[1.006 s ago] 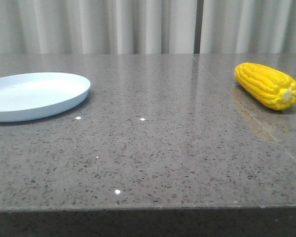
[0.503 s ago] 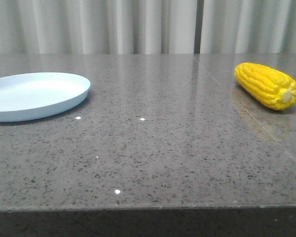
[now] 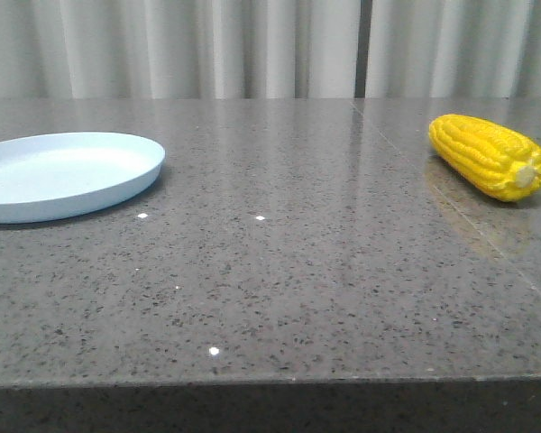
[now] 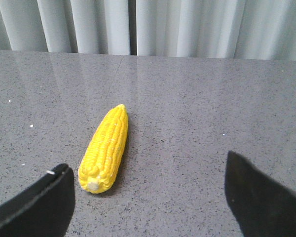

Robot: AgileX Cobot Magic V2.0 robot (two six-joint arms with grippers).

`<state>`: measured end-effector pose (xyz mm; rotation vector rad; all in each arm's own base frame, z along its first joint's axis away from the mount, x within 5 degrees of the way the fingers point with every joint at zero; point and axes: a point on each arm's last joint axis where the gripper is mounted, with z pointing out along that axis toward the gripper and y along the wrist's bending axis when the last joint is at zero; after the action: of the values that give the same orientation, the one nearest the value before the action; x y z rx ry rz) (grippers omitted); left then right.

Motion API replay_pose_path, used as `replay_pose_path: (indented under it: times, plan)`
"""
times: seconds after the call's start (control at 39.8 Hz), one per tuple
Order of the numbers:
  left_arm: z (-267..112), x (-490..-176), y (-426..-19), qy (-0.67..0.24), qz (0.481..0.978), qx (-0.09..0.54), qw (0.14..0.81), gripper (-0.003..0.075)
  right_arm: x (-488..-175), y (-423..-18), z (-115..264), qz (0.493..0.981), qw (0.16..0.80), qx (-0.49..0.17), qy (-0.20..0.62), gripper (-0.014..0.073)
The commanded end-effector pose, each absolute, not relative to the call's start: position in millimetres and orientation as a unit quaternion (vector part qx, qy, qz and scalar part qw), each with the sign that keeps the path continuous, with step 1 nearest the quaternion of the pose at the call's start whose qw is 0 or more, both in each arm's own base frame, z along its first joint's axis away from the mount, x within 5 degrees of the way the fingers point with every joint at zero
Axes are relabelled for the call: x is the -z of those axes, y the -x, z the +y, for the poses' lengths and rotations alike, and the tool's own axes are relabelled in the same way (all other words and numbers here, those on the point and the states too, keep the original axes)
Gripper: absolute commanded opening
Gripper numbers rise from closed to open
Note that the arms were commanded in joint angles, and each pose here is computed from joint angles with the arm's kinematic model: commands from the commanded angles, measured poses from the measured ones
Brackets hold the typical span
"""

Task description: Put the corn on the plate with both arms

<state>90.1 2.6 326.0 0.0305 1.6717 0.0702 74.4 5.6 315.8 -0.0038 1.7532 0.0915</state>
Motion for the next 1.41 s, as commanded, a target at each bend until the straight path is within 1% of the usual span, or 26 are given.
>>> replay_pose_path:
  times: [0.0,0.1,0.2,0.35,0.45,0.6,0.75,1.01,1.08,1.21,1.33,1.38]
  plan:
    - [1,-342,-103,-0.002,0.724,-0.011,0.690,0.0609,-333,-76,4,0.735,0.677,-0.037,-0.003,0.0644]
    - [-2,-340,-125,-0.009,0.755,0.001,0.656,0.0599,-333,-76,4,0.735,0.677,-0.037,-0.003,0.0644]
    - [-8,-340,-151,-0.027,0.798,0.015,0.602,0.0599,-333,-76,4,0.736,0.676,-0.037,-0.003,0.0644]
    - [-20,-343,-196,-0.045,0.872,0.028,0.486,0.0599,-333,-76,4,0.736,0.676,-0.037,-0.003,0.0644]
    - [-23,-344,-222,-0.046,0.907,0.026,0.419,0.0599,-333,-76,4,0.736,0.676,-0.037,-0.003,0.0644]
    - [-26,-338,-259,-0.048,0.933,0.024,0.356,0.0599,-333,-76,4,0.736,0.676,-0.037,-0.003,0.0644]
    - [-30,-318,-291,-0.041,0.952,0.024,0.302,0.0599,-333,-76,4,0.736,0.676,-0.037,-0.003,0.0644]
    - [-34,-280,-315,-0.034,0.969,0.034,0.243,0.0589,-332,-76,5,0.737,0.675,-0.037,-0.002,0.0644]
    - [-35,-277,-318,-0.031,0.970,0.039,0.238,0.0547,-332,-76,5,0.737,0.675,-0.037,-0.002,0.0644]
    - [-35,-277,-319,-0.030,0.967,0.039,0.248,0.0406,-332,-76,5,0.737,0.675,-0.037,-0.002,0.0644]
    - [-35,-277,-319,-0.030,0.967,0.039,0.250,0.0222,-332,-76,5,0.737,0.675,-0.037,-0.002,0.0644]
    - [-35,-277,-319,-0.030,0.967,0.039,0.250,0.0126,-332,-76,5,0.737,0.675,-0.037,-0.002,0.0644]
